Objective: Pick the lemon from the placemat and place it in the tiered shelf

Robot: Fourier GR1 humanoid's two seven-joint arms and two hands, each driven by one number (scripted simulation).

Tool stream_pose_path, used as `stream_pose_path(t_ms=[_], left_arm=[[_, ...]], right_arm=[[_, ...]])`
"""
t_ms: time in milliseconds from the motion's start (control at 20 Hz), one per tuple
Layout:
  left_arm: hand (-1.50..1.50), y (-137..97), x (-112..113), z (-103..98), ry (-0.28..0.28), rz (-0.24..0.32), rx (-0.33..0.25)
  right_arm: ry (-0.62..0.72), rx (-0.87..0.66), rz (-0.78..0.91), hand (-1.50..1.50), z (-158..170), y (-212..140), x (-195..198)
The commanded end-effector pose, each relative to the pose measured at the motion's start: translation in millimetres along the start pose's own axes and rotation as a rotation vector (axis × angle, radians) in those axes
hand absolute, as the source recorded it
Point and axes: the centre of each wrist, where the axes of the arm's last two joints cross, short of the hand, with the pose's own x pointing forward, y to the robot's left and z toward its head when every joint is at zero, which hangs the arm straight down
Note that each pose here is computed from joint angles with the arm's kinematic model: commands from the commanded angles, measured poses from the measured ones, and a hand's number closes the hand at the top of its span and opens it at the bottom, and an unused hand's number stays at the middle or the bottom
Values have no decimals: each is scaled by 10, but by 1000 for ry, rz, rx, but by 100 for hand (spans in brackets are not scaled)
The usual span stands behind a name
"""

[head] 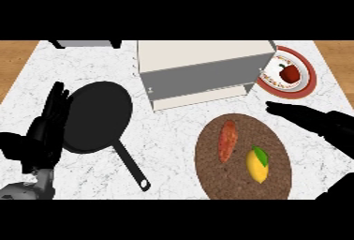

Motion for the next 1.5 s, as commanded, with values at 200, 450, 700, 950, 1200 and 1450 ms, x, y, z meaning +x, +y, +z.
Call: stream_pose_path(t_ms=[200, 450, 700, 950, 1200, 1450], left_arm=[[0, -92, 84, -136, -5, 18, -17], [0, 46, -32, 52, 5, 5, -17], [0, -100, -22, -25, 6, 15, -12], [0, -25, -40, 87, -7, 13, -1], [0, 59, -75, 27, -7, 8, -3], [0, 95, 49, -246, 11, 4, -14]], right_arm=[[195, 15, 182, -150, -127, 500, 404], [290, 23, 311, -150, -140, 759, 536], [426, 66, 446, -150, -397, 836, 260], [439, 33, 406, -150, -498, 1119, 201], [424, 36, 394, -150, -496, 992, 81], [419, 72, 399, -150, -366, 1081, -194]])
